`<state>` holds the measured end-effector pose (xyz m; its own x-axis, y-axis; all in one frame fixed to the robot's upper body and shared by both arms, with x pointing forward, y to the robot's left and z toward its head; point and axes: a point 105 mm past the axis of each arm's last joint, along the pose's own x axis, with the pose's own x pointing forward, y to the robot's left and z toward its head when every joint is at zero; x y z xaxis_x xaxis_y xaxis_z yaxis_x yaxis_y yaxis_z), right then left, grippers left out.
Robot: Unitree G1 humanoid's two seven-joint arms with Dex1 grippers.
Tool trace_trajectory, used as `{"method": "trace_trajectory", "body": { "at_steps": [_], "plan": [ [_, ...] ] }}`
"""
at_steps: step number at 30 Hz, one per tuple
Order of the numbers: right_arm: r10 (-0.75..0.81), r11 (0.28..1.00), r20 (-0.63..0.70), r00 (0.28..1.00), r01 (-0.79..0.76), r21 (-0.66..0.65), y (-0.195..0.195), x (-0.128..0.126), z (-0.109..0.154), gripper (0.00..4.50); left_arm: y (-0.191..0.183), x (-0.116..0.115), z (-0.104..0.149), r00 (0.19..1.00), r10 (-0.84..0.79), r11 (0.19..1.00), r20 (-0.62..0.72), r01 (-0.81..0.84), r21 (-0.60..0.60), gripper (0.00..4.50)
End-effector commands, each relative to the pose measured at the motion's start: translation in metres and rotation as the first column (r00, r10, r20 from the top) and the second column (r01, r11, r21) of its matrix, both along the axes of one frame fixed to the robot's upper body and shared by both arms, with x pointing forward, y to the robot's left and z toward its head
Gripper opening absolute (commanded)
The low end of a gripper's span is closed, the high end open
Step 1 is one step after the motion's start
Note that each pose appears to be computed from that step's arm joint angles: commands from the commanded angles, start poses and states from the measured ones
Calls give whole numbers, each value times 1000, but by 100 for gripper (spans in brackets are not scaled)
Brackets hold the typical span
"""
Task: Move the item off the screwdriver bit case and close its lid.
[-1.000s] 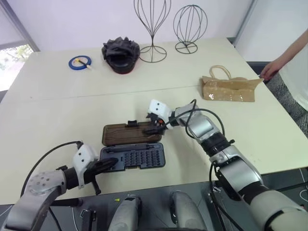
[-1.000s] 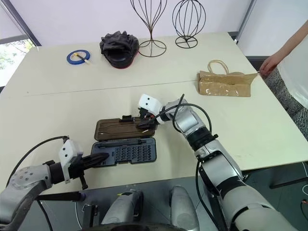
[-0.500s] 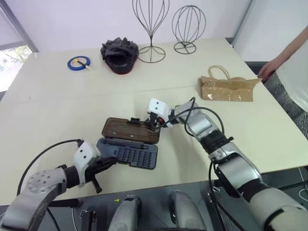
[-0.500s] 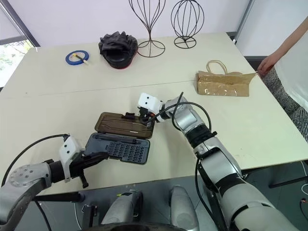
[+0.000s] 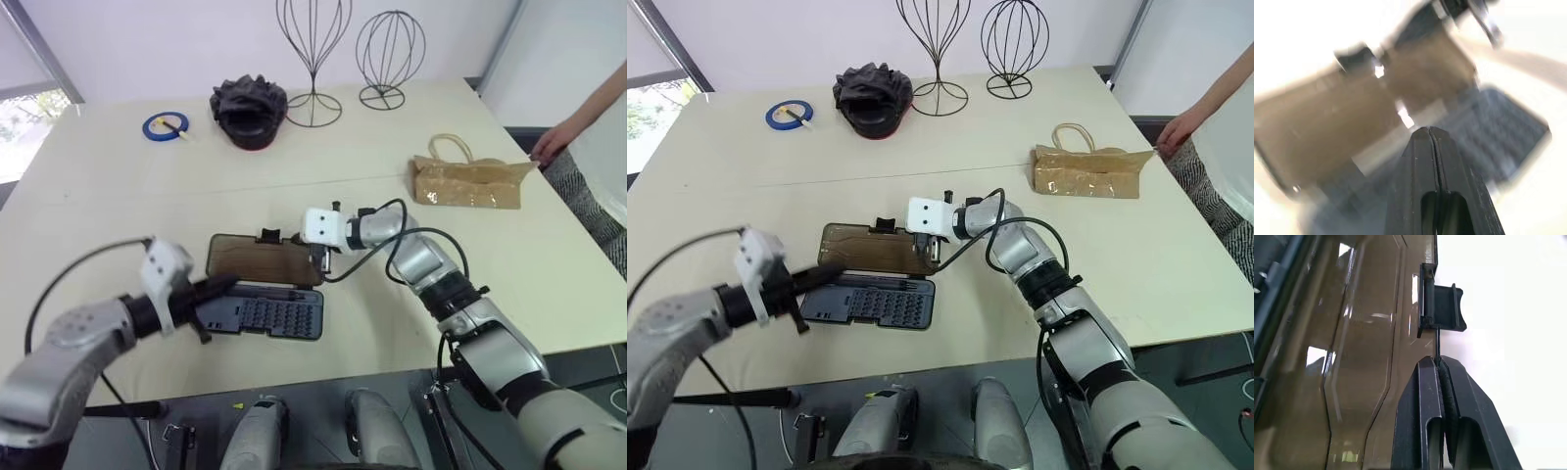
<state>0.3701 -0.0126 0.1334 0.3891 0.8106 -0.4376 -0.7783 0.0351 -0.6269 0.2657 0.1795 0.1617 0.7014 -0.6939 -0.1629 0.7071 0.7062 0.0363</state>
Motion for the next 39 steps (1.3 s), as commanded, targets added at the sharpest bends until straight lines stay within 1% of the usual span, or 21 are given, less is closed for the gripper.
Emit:
{"method": "trace_trajectory", "body": {
  "at_steps": [1, 4, 6, 8, 10, 12, 15, 18, 23, 26, 29, 33, 39],
  "plan": [
    [58, 998, 138, 989, -58, -3, 3, -7, 18, 4, 18, 17, 45, 991, 87, 989, 104, -73, -130, 0],
    [84, 996, 214, 973, -88, 8, 4, -13, 26, 4, 38, 31, 60, 978, 156, 976, 137, -132, -173, 0],
    [107, 993, 285, 953, -115, 9, 5, -17, 33, 4, 60, 42, 60, 963, 229, 960, 140, -200, -193, 0],
    [120, 992, 323, 939, -129, 5, 5, -20, 35, 4, 77, 50, 55, 951, 283, 944, 126, -253, -210, 0],
    [127, 991, 353, 927, -136, 1, 5, -23, 36, 4, 101, 59, 36, 931, 355, 921, 81, -333, -202, 0],
    [124, 991, 362, 924, -136, 9, 4, -24, 37, 4, 116, 63, 19, 918, 395, 903, 36, -380, -201, 0],
    [116, 990, 356, 927, -137, 34, 6, -27, 40, 4, 126, 67, -18, 910, 409, 893, -63, -413, -179, 0],
    [117, 989, 354, 928, -142, 46, 8, -29, 43, 4, 119, 70, -43, 920, 367, 905, -137, -388, -175, 0],
    [117, 989, 356, 927, -141, 42, 9, -28, 44, 4, 102, 79, -64, 936, 298, 928, -188, -331, -174, 0],
    [118, 990, 353, 928, -139, 36, 7, -28, 44, 4, 85, 86, -62, 955, 225, 943, -194, -263, -201, 0],
    [116, 990, 352, 929, -136, 32, 5, -28, 44, 4, 69, 88, -57, 972, 140, 958, -190, -181, -221, 0],
    [112, 991, 345, 932, -130, 29, 4, -27, 42, 4, 55, 85, -56, 979, 65, 971, -192, -107, -213, 0],
    [107, 992, 344, 933, -125, 33, 5, -26, 43, 4, 43, 78, -64, 973, -9, 980, -229, -37, -197, 0]
  ]
}}
